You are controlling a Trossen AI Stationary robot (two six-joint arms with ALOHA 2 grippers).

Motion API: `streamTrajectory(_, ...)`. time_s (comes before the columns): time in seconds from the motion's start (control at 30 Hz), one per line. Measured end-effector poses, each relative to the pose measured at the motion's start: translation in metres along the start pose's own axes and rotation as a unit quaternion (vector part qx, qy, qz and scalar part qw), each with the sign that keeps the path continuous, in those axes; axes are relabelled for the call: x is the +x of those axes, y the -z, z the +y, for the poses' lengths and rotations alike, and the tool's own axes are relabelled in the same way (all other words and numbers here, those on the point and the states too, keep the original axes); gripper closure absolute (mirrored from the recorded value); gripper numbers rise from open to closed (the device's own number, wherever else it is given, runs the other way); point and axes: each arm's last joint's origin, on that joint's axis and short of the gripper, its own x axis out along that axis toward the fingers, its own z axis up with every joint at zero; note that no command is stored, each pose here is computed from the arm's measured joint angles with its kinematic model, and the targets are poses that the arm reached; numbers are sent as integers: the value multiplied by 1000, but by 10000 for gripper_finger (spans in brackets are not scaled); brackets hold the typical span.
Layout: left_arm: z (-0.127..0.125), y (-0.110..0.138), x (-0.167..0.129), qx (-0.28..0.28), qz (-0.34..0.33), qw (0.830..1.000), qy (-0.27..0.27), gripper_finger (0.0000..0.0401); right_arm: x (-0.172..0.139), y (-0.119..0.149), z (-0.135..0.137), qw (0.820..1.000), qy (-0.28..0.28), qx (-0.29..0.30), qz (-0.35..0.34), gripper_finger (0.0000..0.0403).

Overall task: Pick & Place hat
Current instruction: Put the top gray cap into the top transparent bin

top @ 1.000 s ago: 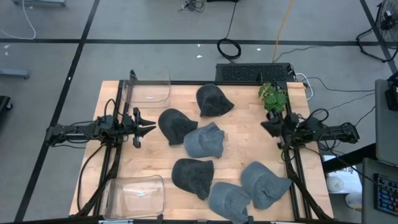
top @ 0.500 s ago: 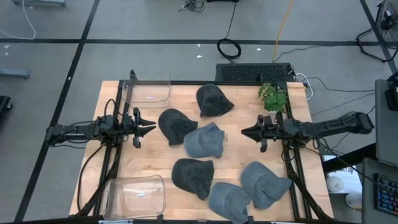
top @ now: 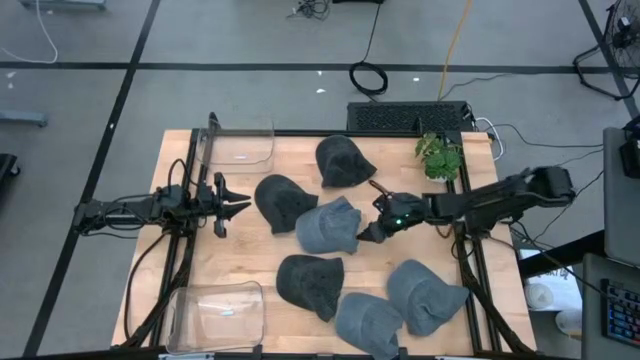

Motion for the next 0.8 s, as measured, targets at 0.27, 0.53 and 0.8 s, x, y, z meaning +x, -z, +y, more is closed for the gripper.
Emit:
streamTrajectory(0.27, 0, 0, 0, 0, 0, 1000, 0, 316, 18, -8, -21, 992, 80, 18, -94, 87)
streamTrajectory(0.53, 0, 0, 0, 0, 0, 1000, 0, 316, 44, -9, -13, 992, -43, 9, -118, 89)
streamTrajectory(0.8, 0, 0, 0, 0, 0, 1000, 0, 316, 43, -13, 4, 980, -154, -37, -120, 119)
